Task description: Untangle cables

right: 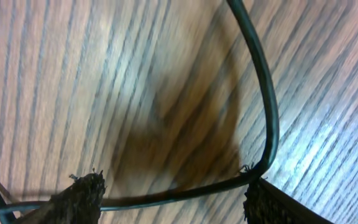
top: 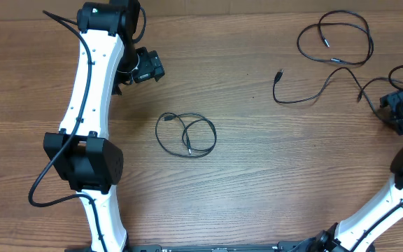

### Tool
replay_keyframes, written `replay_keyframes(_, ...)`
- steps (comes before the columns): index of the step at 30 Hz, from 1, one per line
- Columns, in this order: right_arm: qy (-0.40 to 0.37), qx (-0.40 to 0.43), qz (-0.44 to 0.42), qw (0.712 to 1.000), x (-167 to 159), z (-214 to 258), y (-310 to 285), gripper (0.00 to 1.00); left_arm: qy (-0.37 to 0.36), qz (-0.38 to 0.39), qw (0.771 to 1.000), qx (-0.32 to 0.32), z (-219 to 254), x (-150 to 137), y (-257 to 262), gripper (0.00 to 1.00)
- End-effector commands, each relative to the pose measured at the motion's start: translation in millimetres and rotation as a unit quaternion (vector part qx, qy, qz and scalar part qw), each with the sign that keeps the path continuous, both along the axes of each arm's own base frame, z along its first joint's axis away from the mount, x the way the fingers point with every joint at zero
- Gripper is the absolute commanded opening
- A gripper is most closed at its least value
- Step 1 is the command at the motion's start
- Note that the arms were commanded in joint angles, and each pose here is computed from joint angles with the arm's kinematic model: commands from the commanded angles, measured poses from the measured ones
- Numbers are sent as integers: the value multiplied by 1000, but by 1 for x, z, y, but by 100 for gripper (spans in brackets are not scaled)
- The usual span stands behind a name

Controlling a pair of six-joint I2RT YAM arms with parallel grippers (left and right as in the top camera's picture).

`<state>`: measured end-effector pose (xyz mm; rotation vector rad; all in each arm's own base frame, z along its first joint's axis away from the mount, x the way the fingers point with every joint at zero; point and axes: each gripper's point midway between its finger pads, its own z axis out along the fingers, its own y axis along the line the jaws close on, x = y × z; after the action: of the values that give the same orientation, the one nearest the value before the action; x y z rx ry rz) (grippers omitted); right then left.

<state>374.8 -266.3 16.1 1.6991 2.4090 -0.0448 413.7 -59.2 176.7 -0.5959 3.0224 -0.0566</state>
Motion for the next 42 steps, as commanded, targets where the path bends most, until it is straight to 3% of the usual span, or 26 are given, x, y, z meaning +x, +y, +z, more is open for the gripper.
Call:
replay_keyframes(1,0,-11,-2,1000,0,2,-2,68,7,11,1000,-2,-5,0,-1,99)
replay_keyframes(13,27,4,-2,1000,-5,-27,0,70,7,11,1000,-2,-5,0,-1,100)
replay_keyframes(18,10,-8,-3,1000,3,-26,-6,52,7,11,1000,-2,-5,0,-1,99)
replay_keyframes(20,0,-14,-3,1000,8,-24,-9,51,7,11,1000,-2,-5,0,-1,100)
replay_keyframes(28,-34,-31,-2,999,24,-20,-17,52,7,11,1000,-2,-5,0,-1,100)
replay_keyframes(36,-102,27,24,994,50,-15,3,52,7,11,1000,-2,-5,0,-1,100)
replay_keyframes(42,-101,35,46,993,53,-16,12,59,7,11,1000,-2,-5,0,-1,99)
